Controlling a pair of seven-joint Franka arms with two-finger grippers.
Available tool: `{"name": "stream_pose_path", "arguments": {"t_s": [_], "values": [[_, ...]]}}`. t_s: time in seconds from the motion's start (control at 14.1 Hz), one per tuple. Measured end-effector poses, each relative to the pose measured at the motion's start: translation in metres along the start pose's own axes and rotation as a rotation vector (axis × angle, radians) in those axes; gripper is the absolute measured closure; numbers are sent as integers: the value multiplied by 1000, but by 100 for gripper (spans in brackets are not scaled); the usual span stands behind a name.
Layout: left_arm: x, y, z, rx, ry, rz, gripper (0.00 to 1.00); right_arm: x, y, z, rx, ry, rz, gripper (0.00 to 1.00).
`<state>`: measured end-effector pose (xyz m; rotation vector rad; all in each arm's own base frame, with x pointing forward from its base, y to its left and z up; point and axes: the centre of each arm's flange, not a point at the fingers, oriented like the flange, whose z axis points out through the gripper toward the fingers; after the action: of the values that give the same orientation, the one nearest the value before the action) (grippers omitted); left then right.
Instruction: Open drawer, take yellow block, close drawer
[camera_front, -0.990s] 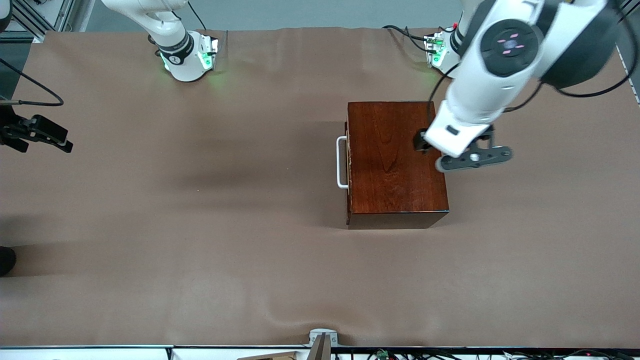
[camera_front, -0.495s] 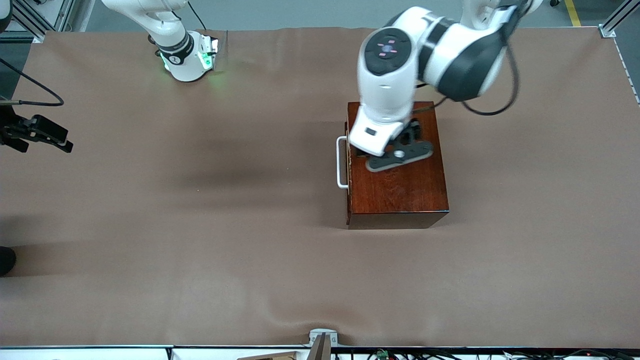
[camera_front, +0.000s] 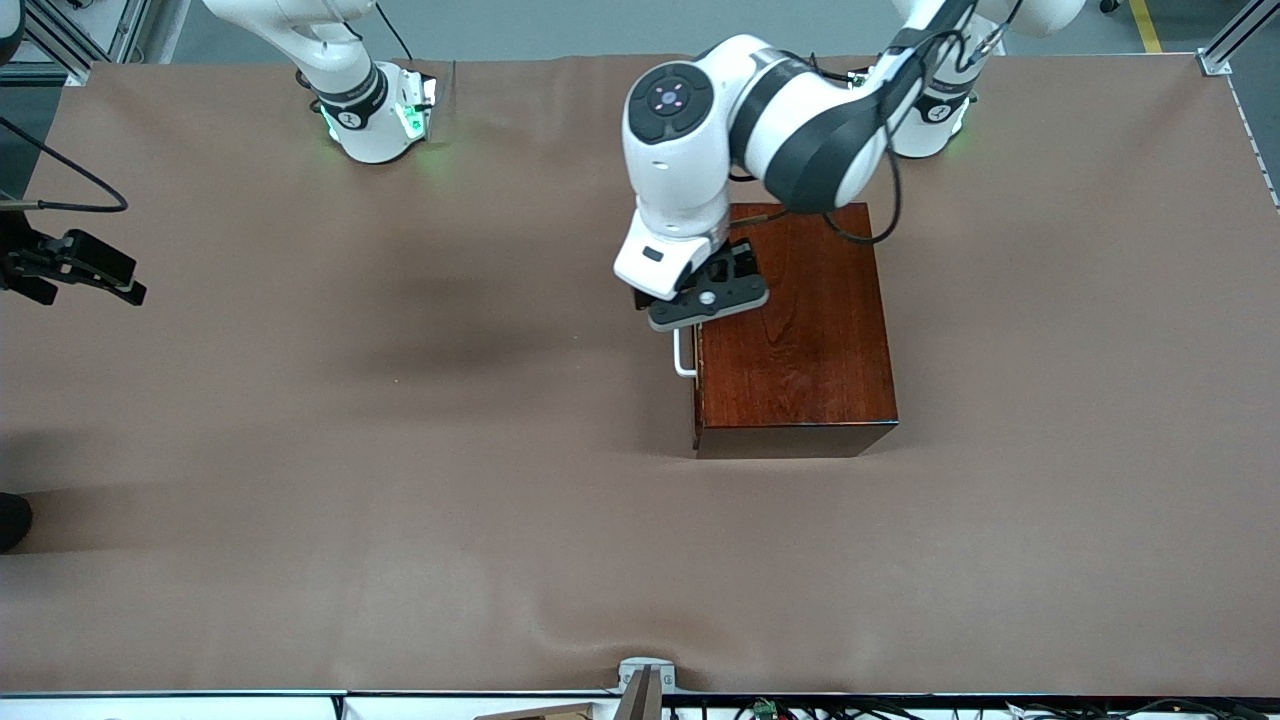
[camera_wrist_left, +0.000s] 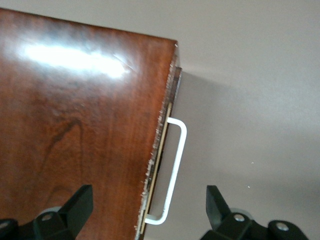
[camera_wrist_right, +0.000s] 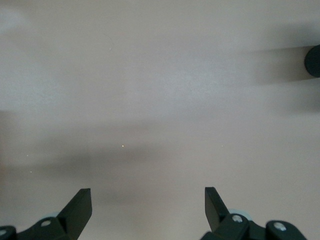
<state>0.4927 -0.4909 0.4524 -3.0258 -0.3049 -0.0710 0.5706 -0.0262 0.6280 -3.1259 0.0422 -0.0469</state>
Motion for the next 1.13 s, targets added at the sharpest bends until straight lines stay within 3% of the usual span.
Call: {"name": "stream_pose_path", "arguments": {"t_s": [0.28, 1.13], "values": [[-14, 24, 26, -14, 0, 19, 0, 0, 0, 0, 0, 0, 0, 0], [-51, 64, 109, 55, -34, 88, 0, 0, 0, 0, 0, -1, 0, 0]]}}
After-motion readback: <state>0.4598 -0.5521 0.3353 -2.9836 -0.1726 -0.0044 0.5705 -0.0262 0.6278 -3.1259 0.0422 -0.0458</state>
